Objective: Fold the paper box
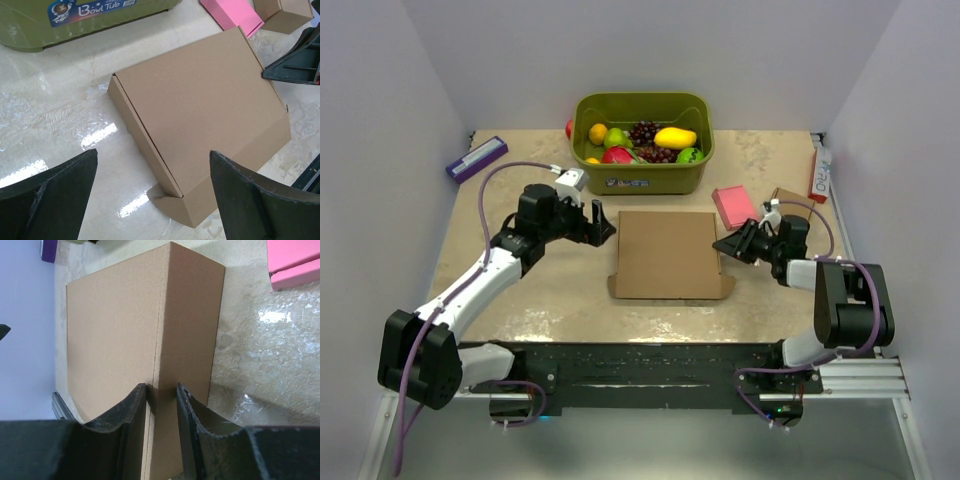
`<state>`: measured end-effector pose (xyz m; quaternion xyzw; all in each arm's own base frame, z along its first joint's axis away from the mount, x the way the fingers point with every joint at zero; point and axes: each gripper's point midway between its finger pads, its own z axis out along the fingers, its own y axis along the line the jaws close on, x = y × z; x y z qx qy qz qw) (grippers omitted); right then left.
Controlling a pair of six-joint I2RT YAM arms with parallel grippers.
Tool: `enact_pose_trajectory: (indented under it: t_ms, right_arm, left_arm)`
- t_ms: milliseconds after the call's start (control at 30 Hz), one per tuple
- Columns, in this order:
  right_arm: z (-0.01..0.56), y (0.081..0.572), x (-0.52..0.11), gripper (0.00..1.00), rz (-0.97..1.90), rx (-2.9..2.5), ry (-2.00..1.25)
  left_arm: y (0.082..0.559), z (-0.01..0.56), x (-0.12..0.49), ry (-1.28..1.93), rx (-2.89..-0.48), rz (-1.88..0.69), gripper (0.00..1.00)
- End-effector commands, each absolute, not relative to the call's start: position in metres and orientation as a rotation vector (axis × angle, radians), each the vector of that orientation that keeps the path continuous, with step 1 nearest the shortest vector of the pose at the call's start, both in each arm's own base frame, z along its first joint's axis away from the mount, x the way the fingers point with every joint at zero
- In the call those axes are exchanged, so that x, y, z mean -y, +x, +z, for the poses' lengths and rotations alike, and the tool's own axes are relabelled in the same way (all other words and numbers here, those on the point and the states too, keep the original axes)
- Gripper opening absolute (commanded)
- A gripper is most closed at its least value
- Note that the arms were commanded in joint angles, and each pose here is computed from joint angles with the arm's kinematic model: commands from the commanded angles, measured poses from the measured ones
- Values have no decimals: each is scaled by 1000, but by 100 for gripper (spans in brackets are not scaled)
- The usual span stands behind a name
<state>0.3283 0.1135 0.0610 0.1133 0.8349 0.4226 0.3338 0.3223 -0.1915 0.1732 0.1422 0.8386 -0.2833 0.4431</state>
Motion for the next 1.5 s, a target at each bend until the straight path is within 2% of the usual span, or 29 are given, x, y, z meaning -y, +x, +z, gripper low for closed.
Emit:
enact_pose_trajectory:
  t_ms: [0, 267, 367, 567, 800, 833, 933, 1067, 1367, 1467]
  right_arm:
    - [44, 315, -110, 0, 1093, -2238, 334]
    - [55, 314, -106, 0, 1110, -2210, 323]
    - [56, 316, -96, 0, 996, -2235, 312]
    - [68, 315, -79, 39, 834, -2241, 297]
    - [74, 313, -83, 64, 864, -2219, 269]
    - [77, 312, -88, 73, 897, -2210, 249]
    - [85, 312, -94, 88, 922, -2173, 210]
    - [83, 311, -107, 91, 916, -2184, 163]
    - [51, 311, -130, 92, 873, -2298, 171]
    - [44, 308, -137, 82, 905, -2321, 181]
  left_arm:
    - [322, 178, 202, 383, -2046, -774, 97]
    - [321, 174, 206, 384, -2059, -798, 97]
    - [322, 173, 204, 377, -2061, -789, 97]
    - [322, 173, 204, 375, -2064, -788, 97]
    - [322, 174, 203, 372, -2062, -777, 97]
    - [322, 173, 203, 373, -2063, -778, 97]
    - [322, 173, 203, 372, -2064, -777, 97]
    - [322, 173, 203, 371, -2064, -778, 97]
    - [322, 171, 203, 371, -2071, -776, 97]
    - [322, 172, 203, 373, -2070, -779, 97]
